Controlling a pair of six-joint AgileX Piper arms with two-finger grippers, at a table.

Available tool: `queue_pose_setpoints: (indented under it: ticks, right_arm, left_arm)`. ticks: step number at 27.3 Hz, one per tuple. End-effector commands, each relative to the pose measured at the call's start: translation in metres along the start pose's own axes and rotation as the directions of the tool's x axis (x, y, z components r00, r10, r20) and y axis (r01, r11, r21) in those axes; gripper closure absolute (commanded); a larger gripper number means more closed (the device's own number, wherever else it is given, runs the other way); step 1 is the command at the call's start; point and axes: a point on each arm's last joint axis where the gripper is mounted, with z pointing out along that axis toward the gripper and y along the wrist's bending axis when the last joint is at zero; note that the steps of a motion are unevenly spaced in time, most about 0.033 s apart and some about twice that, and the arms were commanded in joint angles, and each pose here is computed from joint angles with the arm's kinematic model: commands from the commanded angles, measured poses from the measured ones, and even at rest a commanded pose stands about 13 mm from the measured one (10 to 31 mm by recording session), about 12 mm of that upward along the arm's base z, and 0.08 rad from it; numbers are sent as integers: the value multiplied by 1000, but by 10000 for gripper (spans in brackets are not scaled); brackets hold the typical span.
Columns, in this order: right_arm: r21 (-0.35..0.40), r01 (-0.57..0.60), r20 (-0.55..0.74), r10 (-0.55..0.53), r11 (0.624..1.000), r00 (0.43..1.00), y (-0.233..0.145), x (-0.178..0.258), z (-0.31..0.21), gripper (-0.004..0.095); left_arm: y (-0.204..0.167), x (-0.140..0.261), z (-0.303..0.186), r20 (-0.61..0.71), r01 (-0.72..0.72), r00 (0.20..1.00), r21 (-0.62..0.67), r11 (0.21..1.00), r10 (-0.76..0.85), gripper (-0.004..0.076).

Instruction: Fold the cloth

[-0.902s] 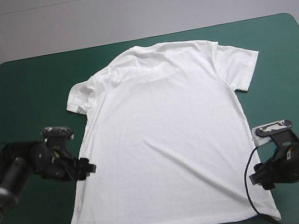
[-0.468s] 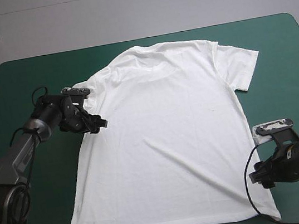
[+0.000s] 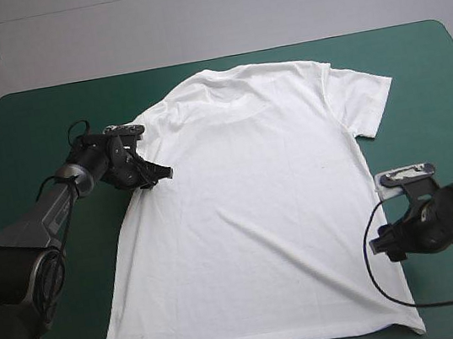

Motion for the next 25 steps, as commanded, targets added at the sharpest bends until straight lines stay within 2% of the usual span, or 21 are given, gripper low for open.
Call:
queue_pose_setpoints:
  ticks: [1, 6, 9, 13, 15, 17, 21, 25]
  right_arm:
    - [11, 3, 109, -5, 1000, 994, 0, -33, -2, 219]
    - [35, 20, 165, -26, 999, 986, 1, -88, 9, 256]
    - [64, 28, 142, -37, 998, 989, -1, -117, 23, 271]
    - [64, -12, 115, 4, 998, 993, -13, -148, 43, 281]
    - [48, -31, 90, 27, 998, 996, -22, -157, 57, 289]
    - [12, -72, 80, 71, 997, 994, -35, -168, 79, 312]
    - [-78, -85, 59, 90, 993, 994, -39, -179, 108, 331]
    - [-98, -101, 65, 107, 990, 992, -38, -182, 119, 360]
  left_arm:
    - [2, -1, -4, 5, -27, 1000, -28, 999, 27, 725]
    - [3, -1, -4, 5, -39, 999, -36, 999, 40, 731]
    - [3, -1, -4, 3, -38, 999, -35, 999, 38, 730]
    - [3, 0, -4, -8, -40, 999, -36, 999, 39, 730]
    - [3, 0, -4, -13, -40, 999, -36, 999, 39, 730]
    - [3, 1, -4, -18, -40, 999, -37, 999, 39, 730]
    - [3, 1, -4, -22, -40, 999, -37, 999, 39, 730]
    - [3, 1, -4, -25, -36, 999, -33, 999, 35, 731]
